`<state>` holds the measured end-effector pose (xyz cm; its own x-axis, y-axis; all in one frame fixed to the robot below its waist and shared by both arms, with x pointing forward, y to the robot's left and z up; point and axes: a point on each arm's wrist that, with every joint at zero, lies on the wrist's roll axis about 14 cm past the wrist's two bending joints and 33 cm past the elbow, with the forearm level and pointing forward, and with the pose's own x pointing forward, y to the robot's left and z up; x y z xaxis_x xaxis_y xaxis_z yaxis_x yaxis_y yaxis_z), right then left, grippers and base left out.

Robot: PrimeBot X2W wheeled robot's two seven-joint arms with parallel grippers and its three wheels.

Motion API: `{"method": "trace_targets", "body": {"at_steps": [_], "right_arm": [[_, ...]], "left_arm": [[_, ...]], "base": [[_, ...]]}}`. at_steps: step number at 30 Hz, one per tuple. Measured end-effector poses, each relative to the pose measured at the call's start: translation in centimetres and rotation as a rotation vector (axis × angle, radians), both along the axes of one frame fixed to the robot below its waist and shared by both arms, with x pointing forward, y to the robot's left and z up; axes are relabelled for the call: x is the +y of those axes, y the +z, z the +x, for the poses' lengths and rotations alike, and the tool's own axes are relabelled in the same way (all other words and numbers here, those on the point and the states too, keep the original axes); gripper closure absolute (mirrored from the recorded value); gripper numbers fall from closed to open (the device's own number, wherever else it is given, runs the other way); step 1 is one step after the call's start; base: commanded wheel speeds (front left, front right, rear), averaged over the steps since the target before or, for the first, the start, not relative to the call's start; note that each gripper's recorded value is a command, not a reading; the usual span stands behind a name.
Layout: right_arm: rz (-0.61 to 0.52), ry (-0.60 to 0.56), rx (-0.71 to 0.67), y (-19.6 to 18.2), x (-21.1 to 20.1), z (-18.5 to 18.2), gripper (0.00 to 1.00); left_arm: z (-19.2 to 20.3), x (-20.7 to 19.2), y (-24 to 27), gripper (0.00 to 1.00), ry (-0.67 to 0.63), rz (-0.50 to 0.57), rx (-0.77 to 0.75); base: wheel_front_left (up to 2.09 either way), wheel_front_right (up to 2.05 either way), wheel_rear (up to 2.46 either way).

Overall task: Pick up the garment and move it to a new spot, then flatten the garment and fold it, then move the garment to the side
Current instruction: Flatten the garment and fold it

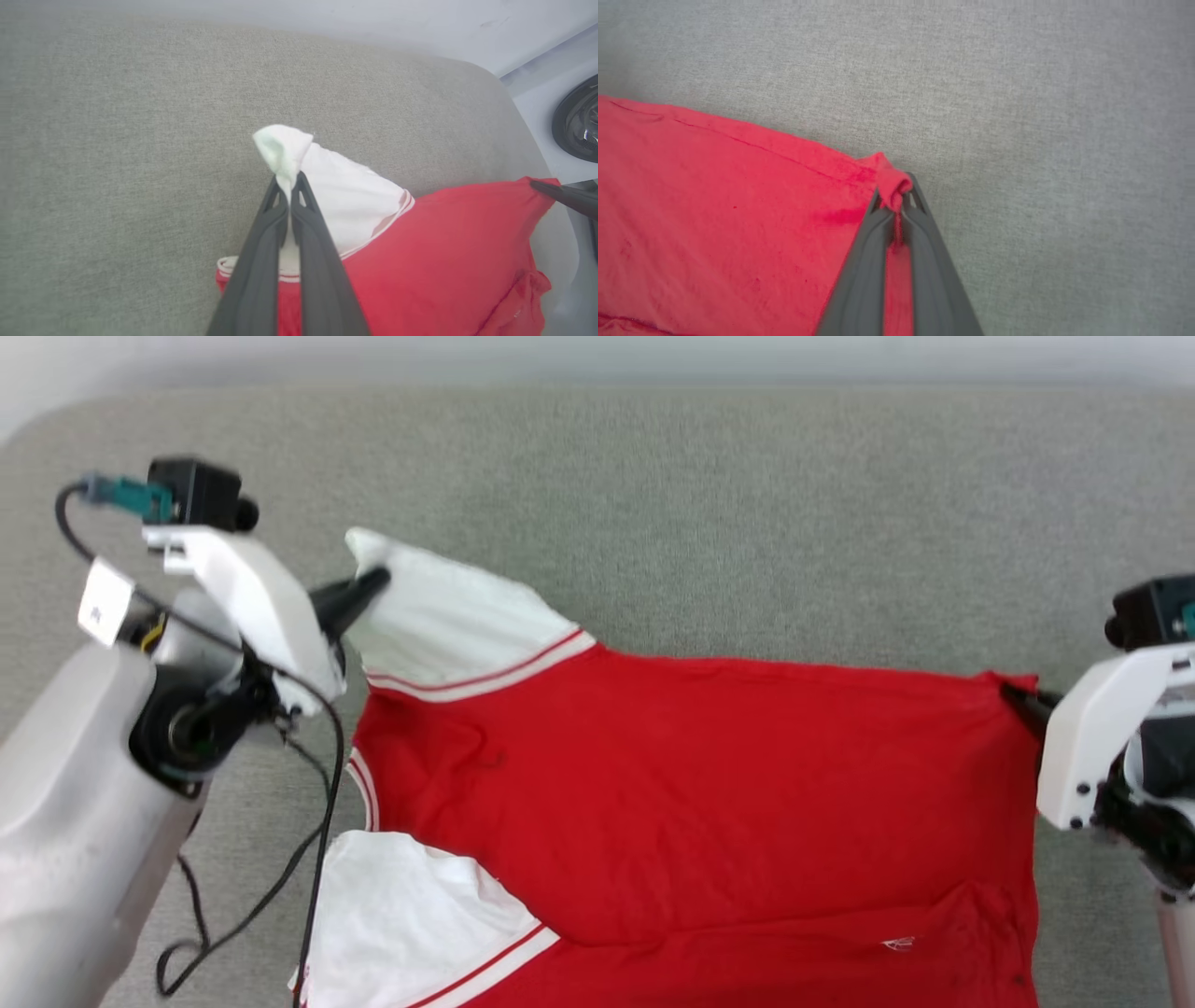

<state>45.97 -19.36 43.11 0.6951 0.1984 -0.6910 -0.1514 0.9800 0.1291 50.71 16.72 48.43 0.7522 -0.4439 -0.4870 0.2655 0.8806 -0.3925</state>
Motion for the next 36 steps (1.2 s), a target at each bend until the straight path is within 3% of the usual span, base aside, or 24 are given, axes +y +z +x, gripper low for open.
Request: {"method": "trace_targets", "body": {"at_steps": [7,19,32,33,34,35,36], "right_arm": [[0.034,-0.027,-0.04,0.7,0.2,-3.6,1.0],[0.134,-0.102,-0.013,-1.0,0.3,-9.6,1.0],[0.176,-0.183,0.05,-4.4,0.1,-15.0,1.0],[0.181,-0.183,0.051,-4.7,0.3,-15.3,0.76],[0.185,-0.19,0.04,-4.8,0.4,-15.5,0.19],[0.19,-0.194,0.025,-4.7,0.5,-15.4,0.0],[0.193,-0.197,0.009,-4.7,0.5,-15.4,0.0]], "left_arm": [[-5.4,0.9,-0.2,1.0,0.042,-0.036,-0.017],[-15.9,1.4,-4.8,1.0,0.157,-0.083,0.12],[-21.7,1.9,-9.1,1.0,0.277,-0.123,0.265],[-22.0,1.6,-9.4,1.0,0.276,-0.128,0.275],[-22.0,1.6,-9.5,0.94,0.291,-0.135,0.27],[-22.0,1.7,-9.7,0.65,0.298,-0.132,0.27],[-22.1,1.6,-9.8,0.34,0.296,-0.13,0.272]], "base": [[0.0,0.0,0.0],[0.0,0.0,0.0],[0.0,0.0,0.0],[0.0,0.0,0.0],[0.0,0.0,0.0],[0.0,0.0,0.0],[0.0,0.0,0.0]]}}
